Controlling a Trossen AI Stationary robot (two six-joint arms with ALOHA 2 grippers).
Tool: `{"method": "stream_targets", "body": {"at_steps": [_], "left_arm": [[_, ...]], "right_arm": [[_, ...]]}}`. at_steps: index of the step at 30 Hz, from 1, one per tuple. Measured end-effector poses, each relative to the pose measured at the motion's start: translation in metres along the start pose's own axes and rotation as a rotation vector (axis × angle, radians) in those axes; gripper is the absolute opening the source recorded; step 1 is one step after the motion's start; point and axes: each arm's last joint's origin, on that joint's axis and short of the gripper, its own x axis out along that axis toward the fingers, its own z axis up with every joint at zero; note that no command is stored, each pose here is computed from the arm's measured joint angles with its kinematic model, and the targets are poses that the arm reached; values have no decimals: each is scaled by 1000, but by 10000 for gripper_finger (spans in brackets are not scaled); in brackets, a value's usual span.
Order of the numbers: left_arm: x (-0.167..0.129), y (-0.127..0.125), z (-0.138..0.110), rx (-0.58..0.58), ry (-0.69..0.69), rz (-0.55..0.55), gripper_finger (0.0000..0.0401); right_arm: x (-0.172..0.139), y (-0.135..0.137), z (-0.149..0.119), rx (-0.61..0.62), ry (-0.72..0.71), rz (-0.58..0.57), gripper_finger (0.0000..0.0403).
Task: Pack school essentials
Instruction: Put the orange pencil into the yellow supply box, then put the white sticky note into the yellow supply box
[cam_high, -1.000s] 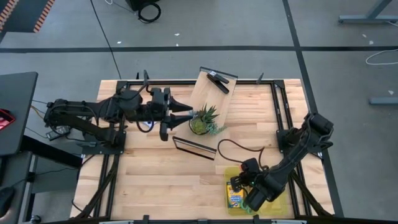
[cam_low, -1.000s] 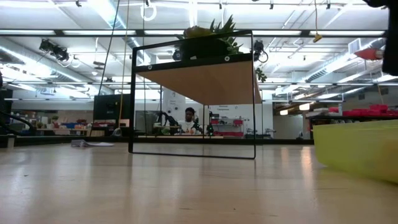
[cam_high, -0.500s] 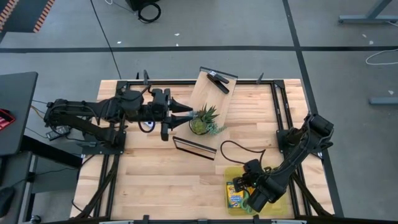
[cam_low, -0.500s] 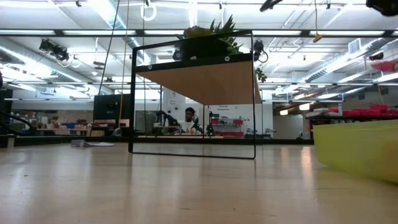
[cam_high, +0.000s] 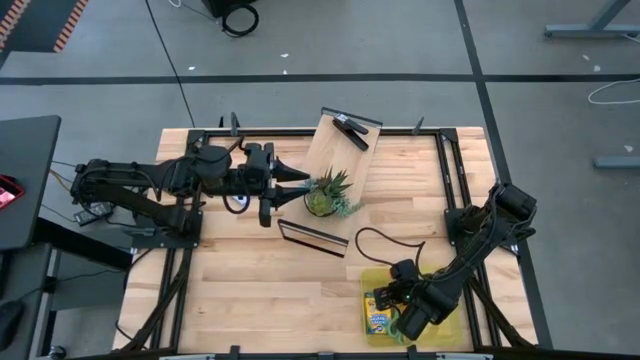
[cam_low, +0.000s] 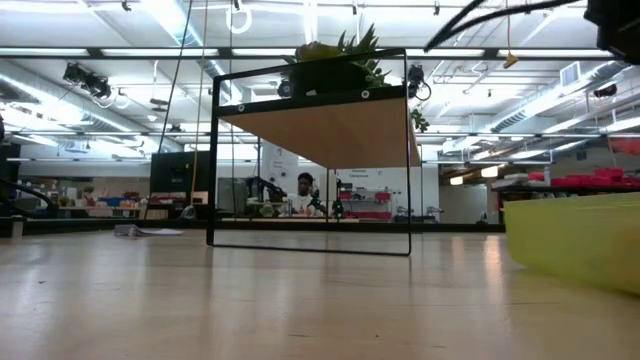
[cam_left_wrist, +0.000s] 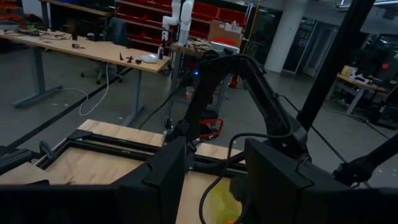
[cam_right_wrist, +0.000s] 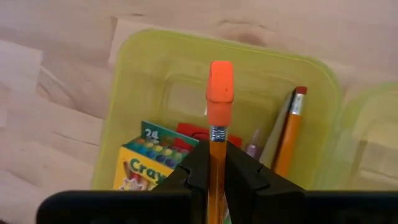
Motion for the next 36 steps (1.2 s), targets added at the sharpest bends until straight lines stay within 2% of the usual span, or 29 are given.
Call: {"method": "stream_targets", "body": {"at_steps": [13, 26, 31, 36], "left_arm": [[0, 0, 0, 0, 0, 0, 172], [0, 0, -2, -16, 17, 4, 172], [-9, 4, -11, -48, 153, 34, 168], [-21, 9, -35, -7, 421, 95, 154]], "right_arm": [[2, -2, -1, -14, 39, -32, 44], [2, -4, -2, -9, 73, -66, 96], [0, -4, -1, 7, 76, -62, 106], [-4, -3, 1, 10, 72, -50, 108]]}}
